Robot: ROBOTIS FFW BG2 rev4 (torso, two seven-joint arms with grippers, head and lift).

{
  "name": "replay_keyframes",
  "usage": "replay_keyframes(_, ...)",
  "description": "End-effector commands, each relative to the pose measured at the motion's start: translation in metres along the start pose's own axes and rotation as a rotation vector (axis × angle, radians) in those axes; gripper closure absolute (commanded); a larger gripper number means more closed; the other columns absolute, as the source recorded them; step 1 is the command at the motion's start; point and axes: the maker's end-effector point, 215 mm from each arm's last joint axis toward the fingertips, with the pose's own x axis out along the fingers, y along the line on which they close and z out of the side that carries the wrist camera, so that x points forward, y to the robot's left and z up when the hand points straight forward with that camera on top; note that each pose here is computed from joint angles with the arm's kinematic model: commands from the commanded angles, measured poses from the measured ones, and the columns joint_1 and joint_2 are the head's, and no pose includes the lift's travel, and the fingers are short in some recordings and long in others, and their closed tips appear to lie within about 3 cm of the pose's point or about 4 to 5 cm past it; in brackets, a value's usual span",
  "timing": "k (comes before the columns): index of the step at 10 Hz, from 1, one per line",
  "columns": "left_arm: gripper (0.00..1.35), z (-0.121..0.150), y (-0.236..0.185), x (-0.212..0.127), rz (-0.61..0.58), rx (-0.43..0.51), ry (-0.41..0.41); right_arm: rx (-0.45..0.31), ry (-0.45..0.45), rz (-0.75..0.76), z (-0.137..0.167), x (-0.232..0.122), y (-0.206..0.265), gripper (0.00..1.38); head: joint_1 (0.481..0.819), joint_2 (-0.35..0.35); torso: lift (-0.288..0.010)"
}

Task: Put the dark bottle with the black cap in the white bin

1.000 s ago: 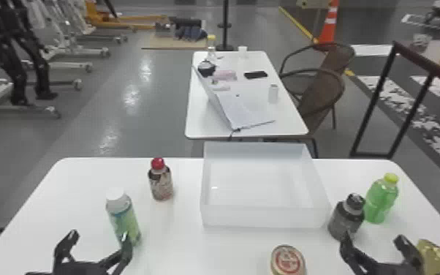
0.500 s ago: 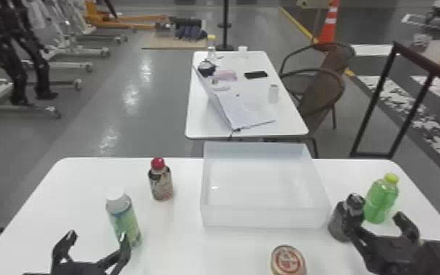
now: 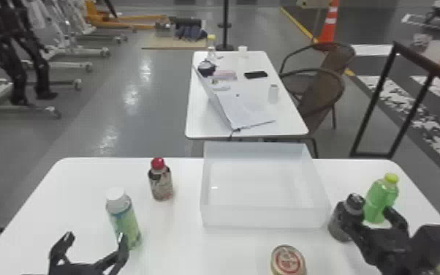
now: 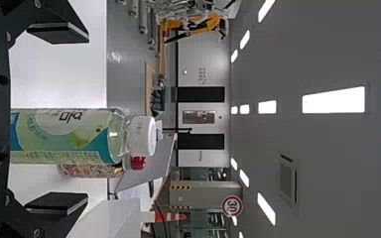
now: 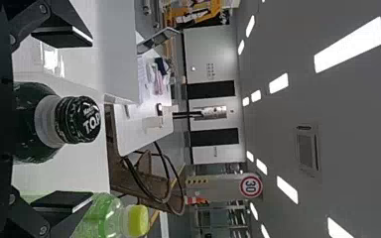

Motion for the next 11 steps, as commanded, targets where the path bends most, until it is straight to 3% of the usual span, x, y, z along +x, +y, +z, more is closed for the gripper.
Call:
replay_keyframes(1,0.17,-0.001,0.0,0.0,0.002,-0.002,0.002,0.015,0.041,0.034,-0.006,0.002,-0.002,0.2,0.549,0.0,-0.1)
replay_keyframes(4,0.17,-0.001,0.0,0.0,0.001,0.001,0.002,0.047,0.072,0.024,-0.017,-0.015,-0.01,0.2,0.549,0.0,-0.1)
replay_keyframes(11,0.17,-0.001,0.001,-0.001,0.001,0.0,0.004,0.014,0.144,-0.012,-0.047,-0.017,-0.037,0.2,0.549,0.0,-0.1)
